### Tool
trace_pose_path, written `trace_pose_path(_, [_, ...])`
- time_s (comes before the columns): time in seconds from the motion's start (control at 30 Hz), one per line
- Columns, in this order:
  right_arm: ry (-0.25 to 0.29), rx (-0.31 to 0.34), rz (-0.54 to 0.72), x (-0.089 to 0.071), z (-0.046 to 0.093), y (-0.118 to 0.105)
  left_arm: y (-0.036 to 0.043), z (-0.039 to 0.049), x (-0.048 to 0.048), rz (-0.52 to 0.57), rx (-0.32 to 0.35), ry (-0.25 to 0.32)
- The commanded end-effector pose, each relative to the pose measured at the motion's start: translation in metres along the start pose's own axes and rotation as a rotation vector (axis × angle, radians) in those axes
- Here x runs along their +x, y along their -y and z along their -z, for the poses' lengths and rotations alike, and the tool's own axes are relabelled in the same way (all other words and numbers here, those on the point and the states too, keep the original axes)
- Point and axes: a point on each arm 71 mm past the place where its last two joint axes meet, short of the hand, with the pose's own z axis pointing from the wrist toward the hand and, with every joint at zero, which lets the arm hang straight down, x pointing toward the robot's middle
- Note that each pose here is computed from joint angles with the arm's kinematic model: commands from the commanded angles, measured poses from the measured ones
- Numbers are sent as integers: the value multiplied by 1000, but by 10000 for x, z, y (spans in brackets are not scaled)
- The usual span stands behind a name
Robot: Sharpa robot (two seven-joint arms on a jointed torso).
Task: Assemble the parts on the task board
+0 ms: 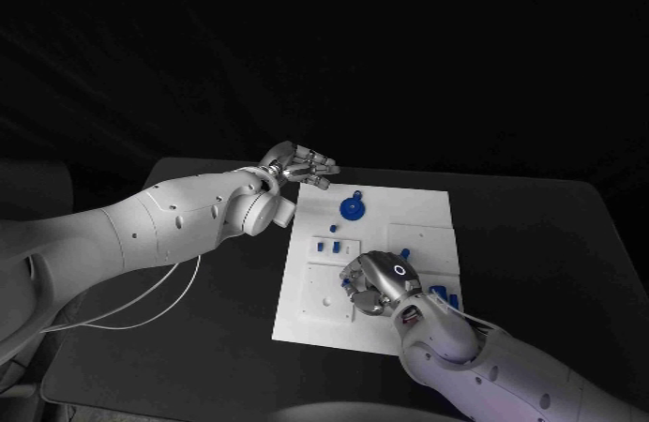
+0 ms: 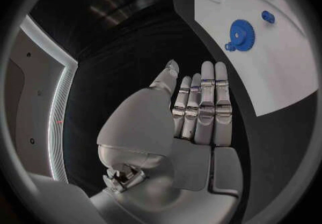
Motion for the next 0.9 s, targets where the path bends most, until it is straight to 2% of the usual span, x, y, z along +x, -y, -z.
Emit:
trace_pose_path(0.03, [-10, 3, 17, 14, 4, -3, 15, -4, 24, 9, 4, -17])
trace_pose_path(0.43, [-14, 2, 17, 15, 5, -15, 12, -4, 19, 9, 2, -17])
trace_pose_path(0.9, [-113, 26, 40, 171, 19, -32, 13, -9, 34, 10, -1, -23])
